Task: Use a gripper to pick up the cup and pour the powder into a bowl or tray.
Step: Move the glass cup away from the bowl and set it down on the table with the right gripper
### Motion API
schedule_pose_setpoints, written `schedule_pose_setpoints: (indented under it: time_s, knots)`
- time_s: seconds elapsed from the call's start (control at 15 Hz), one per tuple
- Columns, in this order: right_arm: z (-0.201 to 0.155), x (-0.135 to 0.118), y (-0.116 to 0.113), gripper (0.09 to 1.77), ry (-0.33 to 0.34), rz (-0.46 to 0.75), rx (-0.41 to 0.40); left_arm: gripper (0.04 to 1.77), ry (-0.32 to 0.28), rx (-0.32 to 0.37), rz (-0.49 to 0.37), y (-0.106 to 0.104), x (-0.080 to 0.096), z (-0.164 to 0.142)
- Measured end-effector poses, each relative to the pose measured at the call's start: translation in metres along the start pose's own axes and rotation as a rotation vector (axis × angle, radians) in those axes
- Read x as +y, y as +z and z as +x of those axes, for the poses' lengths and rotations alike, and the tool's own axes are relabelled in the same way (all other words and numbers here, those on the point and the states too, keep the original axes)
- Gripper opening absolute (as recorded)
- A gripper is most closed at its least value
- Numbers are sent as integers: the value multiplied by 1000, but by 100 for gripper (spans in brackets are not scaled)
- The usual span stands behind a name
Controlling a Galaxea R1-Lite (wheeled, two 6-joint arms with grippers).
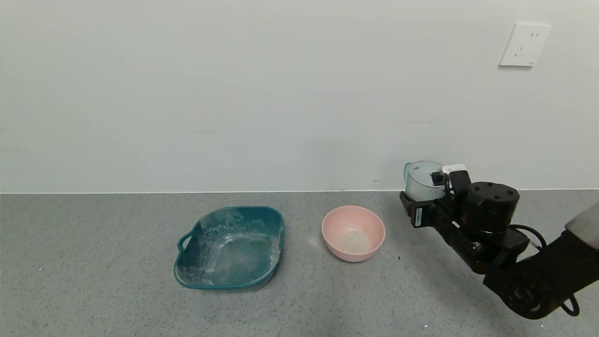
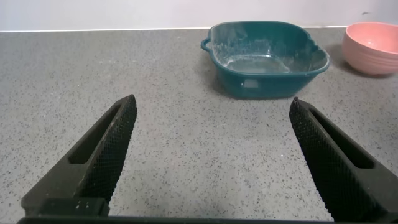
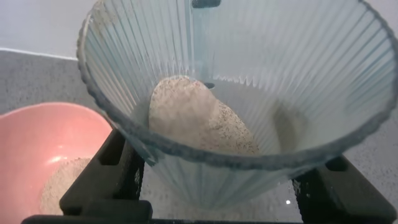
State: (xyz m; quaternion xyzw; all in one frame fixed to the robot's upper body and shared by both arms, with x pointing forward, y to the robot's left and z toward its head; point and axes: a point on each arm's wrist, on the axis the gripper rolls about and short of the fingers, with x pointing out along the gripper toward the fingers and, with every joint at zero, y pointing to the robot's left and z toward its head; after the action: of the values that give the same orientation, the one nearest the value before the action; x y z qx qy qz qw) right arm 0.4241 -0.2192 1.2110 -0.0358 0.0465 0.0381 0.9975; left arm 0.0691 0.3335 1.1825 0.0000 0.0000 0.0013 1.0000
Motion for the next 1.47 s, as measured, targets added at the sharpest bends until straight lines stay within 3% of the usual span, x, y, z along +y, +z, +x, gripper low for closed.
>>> schedule_pose_setpoints:
  time_s: [0.13,0.6,0.93,1.13,1.47]
  knots:
    - [2,4,-3,134,11,17,-33,176,0,0,0,0,0,0]
    - [6,11,-24,134,37,34,25,176,0,0,0,0,0,0]
    - [12,8,-28,134,72,89,15,176,0,0,0,0,0,0]
    - [21,-1,-38,134,98,102,5,176,0,1,0,0,0,0]
    - [44,-21,-62,134,64,101,33,176,0,0,0,0,0,0]
